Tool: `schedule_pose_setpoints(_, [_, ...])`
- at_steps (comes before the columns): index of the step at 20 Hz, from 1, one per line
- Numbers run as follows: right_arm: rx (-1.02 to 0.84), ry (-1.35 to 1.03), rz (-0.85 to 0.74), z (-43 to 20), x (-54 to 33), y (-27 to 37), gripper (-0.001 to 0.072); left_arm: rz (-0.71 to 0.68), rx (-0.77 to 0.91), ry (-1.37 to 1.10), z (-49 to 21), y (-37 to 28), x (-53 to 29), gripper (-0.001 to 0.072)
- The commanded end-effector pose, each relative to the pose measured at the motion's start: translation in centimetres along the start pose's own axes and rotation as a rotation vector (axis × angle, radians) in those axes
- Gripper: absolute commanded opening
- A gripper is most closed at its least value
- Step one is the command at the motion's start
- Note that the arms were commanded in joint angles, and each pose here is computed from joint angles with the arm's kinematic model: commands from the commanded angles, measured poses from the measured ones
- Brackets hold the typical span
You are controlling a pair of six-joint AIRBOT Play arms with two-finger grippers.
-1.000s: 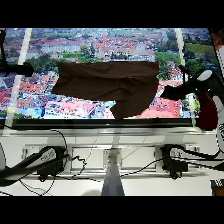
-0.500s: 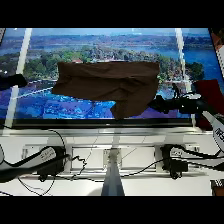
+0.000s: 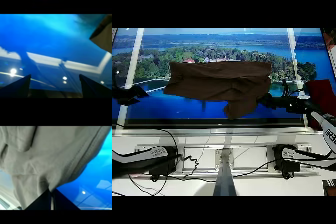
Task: Fold the clothes and pants, and hang the long-sleeved shirts on hangers.
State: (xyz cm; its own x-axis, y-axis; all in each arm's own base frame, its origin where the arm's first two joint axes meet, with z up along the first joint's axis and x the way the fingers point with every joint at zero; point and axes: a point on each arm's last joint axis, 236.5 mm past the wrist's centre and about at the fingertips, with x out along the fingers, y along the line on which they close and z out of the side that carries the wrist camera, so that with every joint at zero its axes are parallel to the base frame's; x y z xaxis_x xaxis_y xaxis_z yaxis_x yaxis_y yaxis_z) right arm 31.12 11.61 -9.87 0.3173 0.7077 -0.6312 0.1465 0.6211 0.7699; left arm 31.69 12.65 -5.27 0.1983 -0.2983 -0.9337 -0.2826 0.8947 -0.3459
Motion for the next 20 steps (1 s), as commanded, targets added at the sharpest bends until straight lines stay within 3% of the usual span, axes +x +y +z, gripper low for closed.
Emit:
schedule_pose_setpoints(1, [-0.040,0.021,0.014,-0.6,0.7,1.0,0.0007,-0.265,-0.033,0.033,-0.5,-4.6,2.4,0.0699])
schedule_pose_setpoints(3, [-0.050,0.030,0.017,-0.9,1.0,1.2,0.0007,-0.346,-0.018,0.014,0.4,-6.1,3.5,0.0698])
schedule_pose_setpoints(8, [-0.050,0.030,0.016,-0.9,1.0,1.2,0.0007,-0.281,0.048,-0.013,1.9,-6.2,7.2,0.0697])
schedule_pose_setpoints(11, [-0.050,0.030,0.016,-0.9,1.0,1.2,0.0007,-0.266,0.074,-0.007,2.1,-7.1,8.6,0.0517])
schedule_pose_setpoints(15, [-0.050,0.030,0.017,-0.9,1.0,1.2,0.0007,-0.229,0.066,-0.058,3.5,-6.4,9.3,0.0484])
schedule_pose_setpoints(17, [-0.050,0.030,0.017,-0.9,1.0,1.2,0.0007,-0.229,0.068,-0.059,3.5,-6.5,9.3,0.0345])
schedule_pose_setpoints(19, [-0.050,0.031,0.017,-0.9,1.0,1.3,0.0007,-0.229,0.070,-0.058,3.5,-6.6,9.3,0.0321])
schedule_pose_setpoints(20, [-0.052,0.030,0.017,-0.9,1.0,1.3,0.0007,-0.231,0.070,-0.056,3.4,-6.6,9.3,0.0215])
